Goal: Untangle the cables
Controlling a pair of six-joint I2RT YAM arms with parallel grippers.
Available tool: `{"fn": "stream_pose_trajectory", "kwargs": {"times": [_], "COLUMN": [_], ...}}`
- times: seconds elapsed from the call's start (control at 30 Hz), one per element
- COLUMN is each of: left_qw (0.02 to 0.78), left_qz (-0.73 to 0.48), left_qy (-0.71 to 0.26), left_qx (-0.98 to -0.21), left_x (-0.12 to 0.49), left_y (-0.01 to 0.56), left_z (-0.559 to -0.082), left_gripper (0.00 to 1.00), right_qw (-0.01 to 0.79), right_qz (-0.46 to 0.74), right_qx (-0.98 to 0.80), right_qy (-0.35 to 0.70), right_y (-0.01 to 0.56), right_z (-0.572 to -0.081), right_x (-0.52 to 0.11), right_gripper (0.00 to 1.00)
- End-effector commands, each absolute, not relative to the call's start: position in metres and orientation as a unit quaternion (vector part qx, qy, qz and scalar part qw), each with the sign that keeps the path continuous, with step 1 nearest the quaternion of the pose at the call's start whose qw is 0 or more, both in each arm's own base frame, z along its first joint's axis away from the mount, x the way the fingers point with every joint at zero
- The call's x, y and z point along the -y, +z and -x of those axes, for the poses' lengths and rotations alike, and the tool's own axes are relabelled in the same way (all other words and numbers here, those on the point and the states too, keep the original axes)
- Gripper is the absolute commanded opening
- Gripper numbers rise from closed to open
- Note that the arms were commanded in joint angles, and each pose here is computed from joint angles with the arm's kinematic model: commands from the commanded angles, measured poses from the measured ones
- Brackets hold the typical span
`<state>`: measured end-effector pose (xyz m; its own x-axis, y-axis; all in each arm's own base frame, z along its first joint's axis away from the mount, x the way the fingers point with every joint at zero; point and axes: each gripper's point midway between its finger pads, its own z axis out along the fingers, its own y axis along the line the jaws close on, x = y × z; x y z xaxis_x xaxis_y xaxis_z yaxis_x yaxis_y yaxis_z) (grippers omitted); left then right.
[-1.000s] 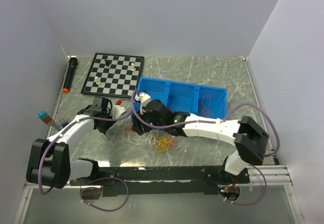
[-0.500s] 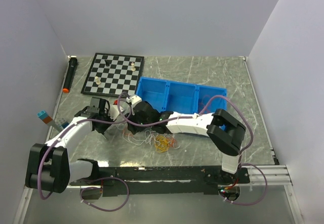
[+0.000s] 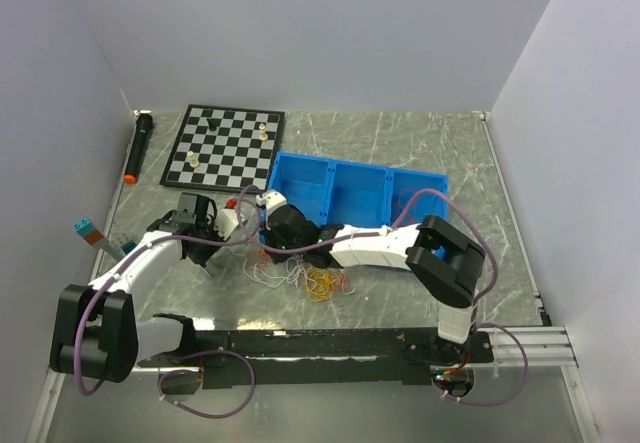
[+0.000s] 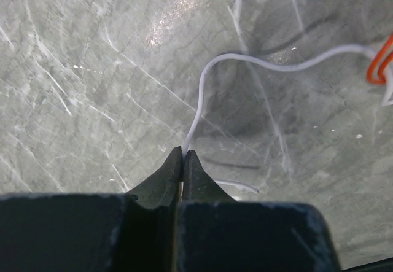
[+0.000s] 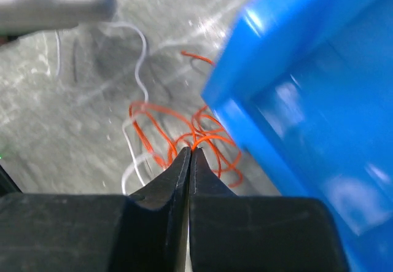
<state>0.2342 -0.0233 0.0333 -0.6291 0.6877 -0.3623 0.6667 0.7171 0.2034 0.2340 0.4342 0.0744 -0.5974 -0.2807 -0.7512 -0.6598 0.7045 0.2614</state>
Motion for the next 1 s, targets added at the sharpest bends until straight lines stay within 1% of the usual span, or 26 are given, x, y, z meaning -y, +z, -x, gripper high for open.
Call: {"fn": "stream_pose_trajectory", "kwargs": {"times": [0.0,0.27,0.43,0.63,0.8,0.97], "left_qw": [0.239,0.228,0.223,0.221,0.219,0.214], "left_qz": [-0.374,-0.368,-0.368,-0.367,-0.369,-0.369], "left_qy": [0.019,0.022,0.028,0.033,0.037,0.04], "left_qx": [-0.896,-0.901,-0.902,-0.903,-0.903,-0.904], "left_x": [0.029,0.027,0.025,0.023,0.022,0.02], "left_y": [0.042,0.031,0.026,0.024,0.023,0.02], "left_z": [-0.248,-0.254,-0.256,-0.257,-0.258,-0.258], "left_gripper": [0.01,0.01,0.01,0.01,0.01,0.01], "right_qw": [0.393,0.473,0.538,0.617,0.671,0.716], "right_qz": [0.257,0.223,0.197,0.151,0.101,0.068], "right_qx": [-0.828,-0.762,-0.719,-0.683,-0.659,-0.616], "right_qy": [0.306,0.383,0.394,0.36,0.326,0.322], "right_y": [0.127,0.239,0.309,0.374,0.414,0.459], "right_z": [-0.226,-0.202,-0.196,-0.202,-0.21,-0.197], "right_x": [-0.423,-0.374,-0.332,-0.27,-0.21,-0.16], "right_gripper": [0.0,0.0,0.0,0.0,0.0,0.0]}}
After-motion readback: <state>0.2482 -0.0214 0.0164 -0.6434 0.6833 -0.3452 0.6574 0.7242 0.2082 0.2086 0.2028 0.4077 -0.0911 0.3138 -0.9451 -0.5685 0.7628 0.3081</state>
